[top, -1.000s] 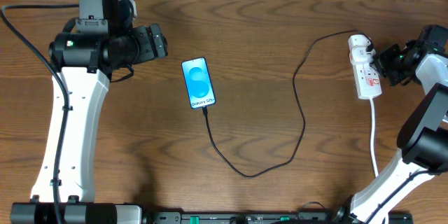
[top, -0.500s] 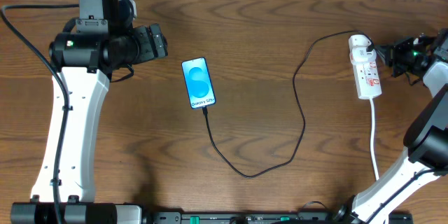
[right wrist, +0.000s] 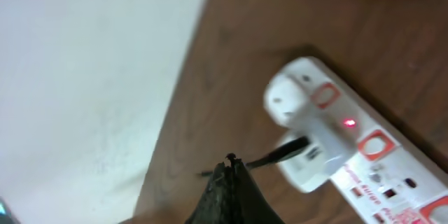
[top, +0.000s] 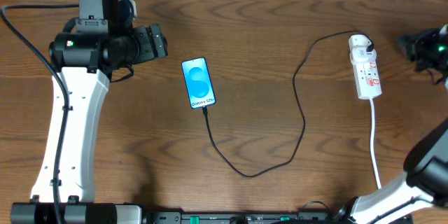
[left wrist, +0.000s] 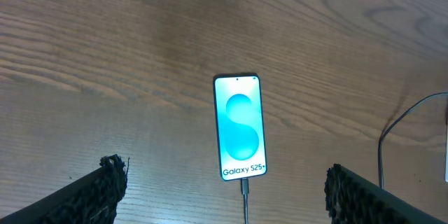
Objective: Plug charger to phone and switch on socket
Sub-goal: 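Lift the right gripper off the switch and pull it back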
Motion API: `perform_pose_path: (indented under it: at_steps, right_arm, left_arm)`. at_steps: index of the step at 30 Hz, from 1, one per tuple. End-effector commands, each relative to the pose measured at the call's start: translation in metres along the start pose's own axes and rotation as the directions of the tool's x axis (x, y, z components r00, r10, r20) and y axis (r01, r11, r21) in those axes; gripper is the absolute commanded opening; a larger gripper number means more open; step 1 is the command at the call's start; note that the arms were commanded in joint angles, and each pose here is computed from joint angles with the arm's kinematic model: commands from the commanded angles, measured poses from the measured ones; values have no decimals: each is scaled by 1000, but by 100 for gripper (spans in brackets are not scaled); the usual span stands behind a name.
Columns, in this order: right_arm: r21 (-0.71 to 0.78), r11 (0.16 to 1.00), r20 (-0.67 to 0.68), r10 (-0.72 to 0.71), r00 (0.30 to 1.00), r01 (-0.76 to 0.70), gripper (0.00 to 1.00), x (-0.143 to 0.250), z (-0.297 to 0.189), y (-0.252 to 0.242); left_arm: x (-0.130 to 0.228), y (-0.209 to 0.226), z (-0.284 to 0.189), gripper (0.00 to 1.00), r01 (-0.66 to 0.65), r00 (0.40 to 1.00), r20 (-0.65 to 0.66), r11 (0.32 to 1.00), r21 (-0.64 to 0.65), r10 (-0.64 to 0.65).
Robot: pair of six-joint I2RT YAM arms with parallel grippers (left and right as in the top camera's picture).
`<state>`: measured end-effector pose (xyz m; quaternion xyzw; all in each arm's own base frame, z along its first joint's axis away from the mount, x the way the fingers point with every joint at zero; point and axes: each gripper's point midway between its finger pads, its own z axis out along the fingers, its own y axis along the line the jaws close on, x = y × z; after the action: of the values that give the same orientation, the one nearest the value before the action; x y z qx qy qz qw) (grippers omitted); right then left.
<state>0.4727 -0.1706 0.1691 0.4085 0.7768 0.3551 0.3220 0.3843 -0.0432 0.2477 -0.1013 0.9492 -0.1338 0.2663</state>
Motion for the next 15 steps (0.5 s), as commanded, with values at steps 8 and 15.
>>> perform_pose_path:
  at_steps: [8, 15]
  right_arm:
    - [-87, 848, 68, -519, 852, 524, 6, 59, -76, 121]
    - [-62, 653, -3, -756, 654, 755, 10, 146, -110, 157]
  left_arm:
    - [-3, -1, -5, 92, -12, 1000, 15, 1000, -2, 12]
    - [-3, -1, -5, 92, -11, 1000, 15, 1000, -2, 11]
